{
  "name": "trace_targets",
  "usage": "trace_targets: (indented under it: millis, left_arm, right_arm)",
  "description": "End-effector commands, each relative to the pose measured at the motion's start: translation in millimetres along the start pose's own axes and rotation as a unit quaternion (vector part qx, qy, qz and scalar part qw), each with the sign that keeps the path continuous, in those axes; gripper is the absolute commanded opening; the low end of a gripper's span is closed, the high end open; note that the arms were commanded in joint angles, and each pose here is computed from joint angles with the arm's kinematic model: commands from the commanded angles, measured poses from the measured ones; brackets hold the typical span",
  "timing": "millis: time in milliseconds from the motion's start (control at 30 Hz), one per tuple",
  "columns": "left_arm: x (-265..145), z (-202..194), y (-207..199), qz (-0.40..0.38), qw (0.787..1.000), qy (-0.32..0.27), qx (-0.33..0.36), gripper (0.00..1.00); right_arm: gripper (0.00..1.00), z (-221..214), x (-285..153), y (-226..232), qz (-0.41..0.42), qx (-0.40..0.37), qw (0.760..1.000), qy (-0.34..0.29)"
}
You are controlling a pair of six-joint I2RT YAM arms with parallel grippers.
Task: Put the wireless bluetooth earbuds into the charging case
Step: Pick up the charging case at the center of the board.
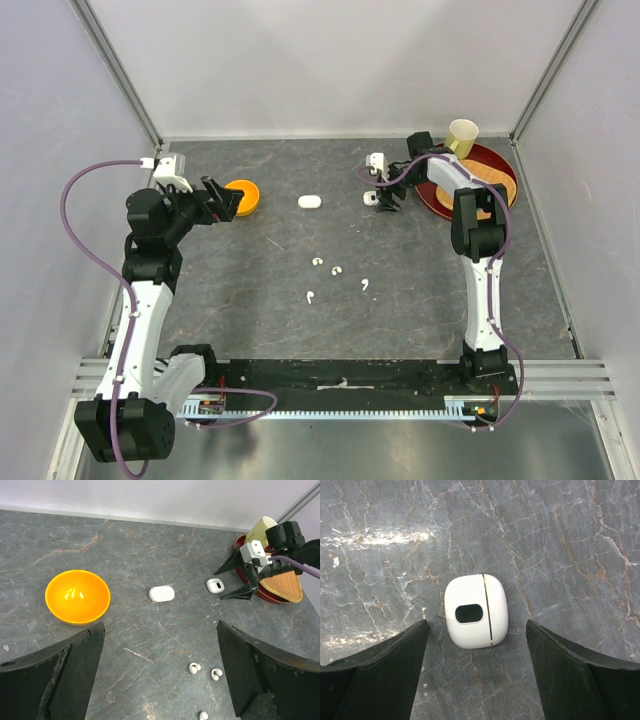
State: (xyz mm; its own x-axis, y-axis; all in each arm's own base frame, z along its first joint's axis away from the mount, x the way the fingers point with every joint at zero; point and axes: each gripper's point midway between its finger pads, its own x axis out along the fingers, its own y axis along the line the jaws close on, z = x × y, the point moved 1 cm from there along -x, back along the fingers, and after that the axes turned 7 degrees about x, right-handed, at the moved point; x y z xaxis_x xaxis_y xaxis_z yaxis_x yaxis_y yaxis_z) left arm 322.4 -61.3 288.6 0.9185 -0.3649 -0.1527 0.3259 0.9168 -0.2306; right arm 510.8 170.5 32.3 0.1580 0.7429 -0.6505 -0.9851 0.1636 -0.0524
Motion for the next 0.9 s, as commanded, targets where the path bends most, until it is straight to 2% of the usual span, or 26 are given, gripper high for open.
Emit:
trace_targets:
  millis: [0, 467, 667, 867]
  left_arm:
    - [0, 11, -5, -0.017, 1.0, -0.02, 0.007, 0.99]
    - [0, 11, -7, -0.022, 1.0, -0.02, 0.004, 0.99]
    - [0, 10, -6, -0.021, 1.0, -0.018, 0.004, 0.99]
    - [1, 8, -5, -0.02, 1.0, -0.016, 0.003, 0.99]
  right_arm:
    - [0.86, -4, 6, 17, 0.042, 0.013, 0.999, -0.004]
    - [0.75, 4, 18, 21, 0.05, 0.015, 0.999, 0.003]
    - [0.62, 6, 23, 17, 0.042, 0.017, 0.999, 0.009]
    - [0.55, 1, 23, 19, 0.039, 0.024, 0.999, 0.016]
